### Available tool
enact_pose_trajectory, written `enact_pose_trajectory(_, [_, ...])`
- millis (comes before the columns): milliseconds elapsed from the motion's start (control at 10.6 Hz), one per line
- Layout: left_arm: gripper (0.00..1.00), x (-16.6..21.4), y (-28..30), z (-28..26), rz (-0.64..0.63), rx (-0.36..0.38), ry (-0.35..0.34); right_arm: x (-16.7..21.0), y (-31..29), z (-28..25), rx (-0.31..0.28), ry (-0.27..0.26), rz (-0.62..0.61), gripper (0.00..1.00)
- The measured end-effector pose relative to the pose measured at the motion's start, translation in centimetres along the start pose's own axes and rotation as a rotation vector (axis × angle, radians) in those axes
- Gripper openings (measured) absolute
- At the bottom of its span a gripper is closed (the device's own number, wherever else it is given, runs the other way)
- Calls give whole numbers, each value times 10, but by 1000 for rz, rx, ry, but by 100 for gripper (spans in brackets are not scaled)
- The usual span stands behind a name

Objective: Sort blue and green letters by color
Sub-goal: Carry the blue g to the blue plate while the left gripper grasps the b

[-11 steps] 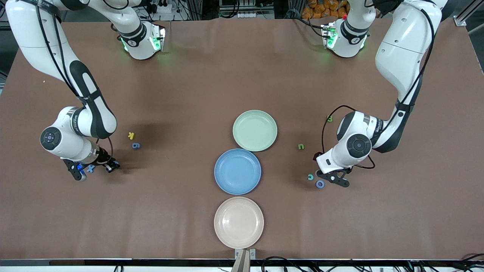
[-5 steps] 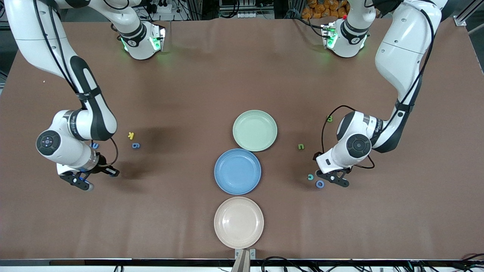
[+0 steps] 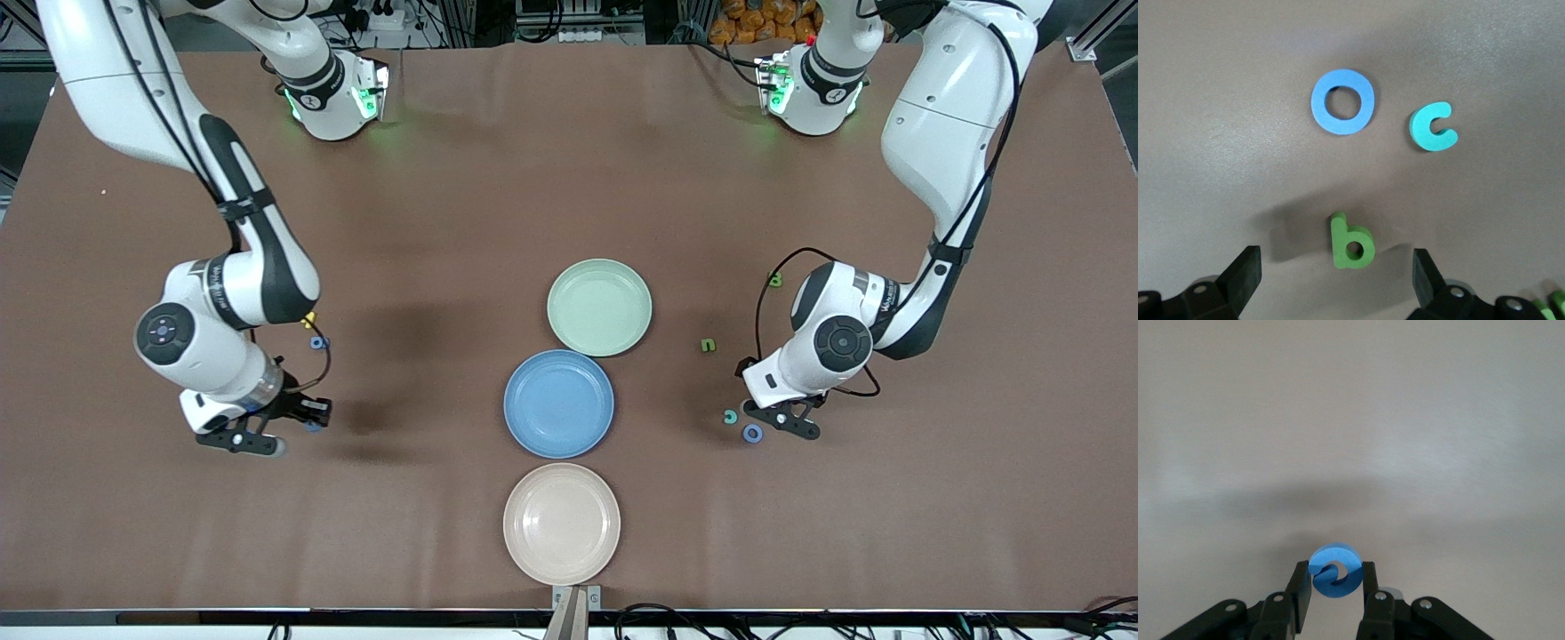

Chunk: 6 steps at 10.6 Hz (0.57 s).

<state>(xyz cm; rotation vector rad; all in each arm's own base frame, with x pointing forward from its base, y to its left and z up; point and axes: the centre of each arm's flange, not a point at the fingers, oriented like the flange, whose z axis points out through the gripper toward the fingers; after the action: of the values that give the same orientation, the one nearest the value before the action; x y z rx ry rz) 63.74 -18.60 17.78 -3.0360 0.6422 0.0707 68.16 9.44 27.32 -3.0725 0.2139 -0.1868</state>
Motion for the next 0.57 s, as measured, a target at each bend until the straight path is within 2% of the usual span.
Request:
enact_pose_trajectory(189, [91,-1,1,2,-11,-1,-1,-4,-53,-15,21,26,-80,35])
enact_pose_trajectory(283, [82,-2,1,3,-17,-2,0,-11,-80,-19,29,32,-122,35])
enact_pose_trajectory(567, [41,0,6,-1,-15,-9,10,-36,-157,-27,56,50,-233,35])
